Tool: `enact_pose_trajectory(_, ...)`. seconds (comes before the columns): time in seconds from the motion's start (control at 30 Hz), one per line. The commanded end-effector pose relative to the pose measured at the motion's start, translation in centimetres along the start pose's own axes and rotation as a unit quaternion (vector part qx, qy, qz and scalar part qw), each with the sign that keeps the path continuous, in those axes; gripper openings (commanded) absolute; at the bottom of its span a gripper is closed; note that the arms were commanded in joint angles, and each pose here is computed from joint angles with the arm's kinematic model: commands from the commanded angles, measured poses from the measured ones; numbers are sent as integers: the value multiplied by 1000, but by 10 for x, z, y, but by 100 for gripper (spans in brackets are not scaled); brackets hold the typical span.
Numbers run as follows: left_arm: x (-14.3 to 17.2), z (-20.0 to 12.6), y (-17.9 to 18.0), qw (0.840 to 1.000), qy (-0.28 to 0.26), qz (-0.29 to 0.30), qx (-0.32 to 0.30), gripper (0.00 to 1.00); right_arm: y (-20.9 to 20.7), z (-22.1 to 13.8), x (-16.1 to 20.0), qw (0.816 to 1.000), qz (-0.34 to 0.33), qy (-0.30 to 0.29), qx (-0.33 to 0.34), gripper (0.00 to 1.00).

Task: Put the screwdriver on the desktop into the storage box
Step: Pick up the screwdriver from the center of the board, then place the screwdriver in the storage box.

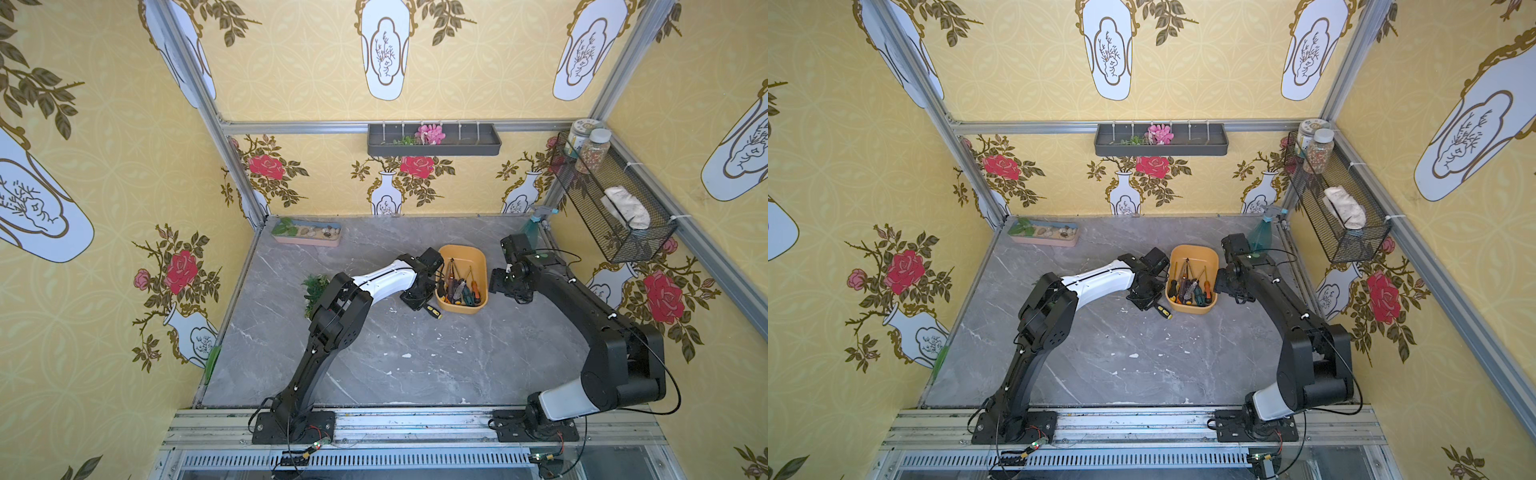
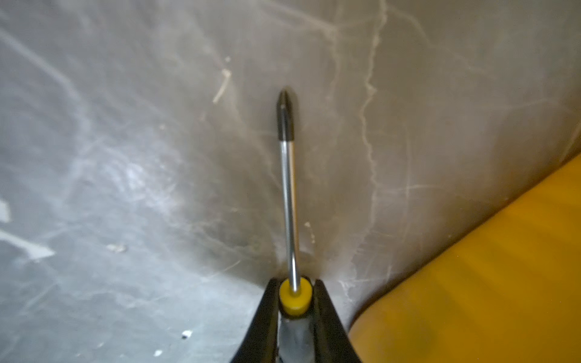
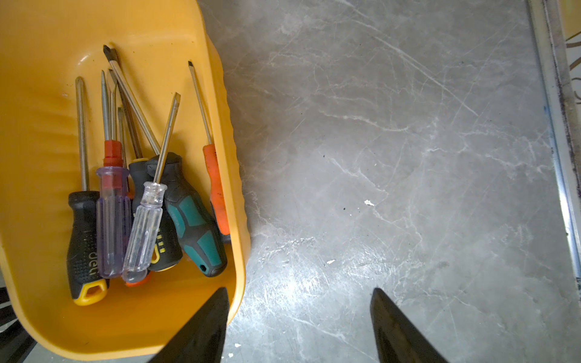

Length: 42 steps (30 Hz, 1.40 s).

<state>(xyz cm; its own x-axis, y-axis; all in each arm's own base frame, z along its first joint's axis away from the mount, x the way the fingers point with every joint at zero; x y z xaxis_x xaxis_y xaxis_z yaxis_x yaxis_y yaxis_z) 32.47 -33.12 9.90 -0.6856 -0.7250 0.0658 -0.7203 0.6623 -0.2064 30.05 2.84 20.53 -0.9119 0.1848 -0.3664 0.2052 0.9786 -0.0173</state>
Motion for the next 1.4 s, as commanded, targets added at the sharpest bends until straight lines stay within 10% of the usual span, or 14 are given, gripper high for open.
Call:
enact_pose_trajectory(0.0, -3, 8, 37, 995, -6, 25, -95, 13, -1, -2, 1, 1000, 4, -3, 4, 72)
enact_pose_trajectory(0.47, -7, -65, 29, 982, -74, 144, 102, 0, -2, -6, 1, 1000, 7, -12, 0, 71)
enact_pose_trajectory(0.8, 16, -129, -21, 898, -36, 290, 330, 0, -7, -22, -1, 999, 12, -31, 7, 70)
enact_pose_trajectory(1.07, 38, -106, -78, 850, 67, 344, 394, 0, -16, -36, 9, 999, 17, -30, 10, 71)
enact_pose_trajectory(1.37, 50, -61, -112, 843, 111, 374, 371, 1, -22, -42, 27, 999, 26, -19, 9, 71)
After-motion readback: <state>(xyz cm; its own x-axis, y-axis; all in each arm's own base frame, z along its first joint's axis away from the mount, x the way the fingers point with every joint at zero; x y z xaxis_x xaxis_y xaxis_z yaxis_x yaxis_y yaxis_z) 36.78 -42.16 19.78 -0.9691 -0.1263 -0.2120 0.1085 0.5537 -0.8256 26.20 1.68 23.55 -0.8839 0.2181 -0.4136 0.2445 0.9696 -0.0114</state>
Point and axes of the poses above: each gripper's point midway between its finger pads, its own z axis out along the fingers, its own y axis along the line the jaws close on, x = y × z, the point moved 9 cm from there along -z, back along the fingers, and after that the axes turned 6 degrees about -z, right-handed, at the moved point
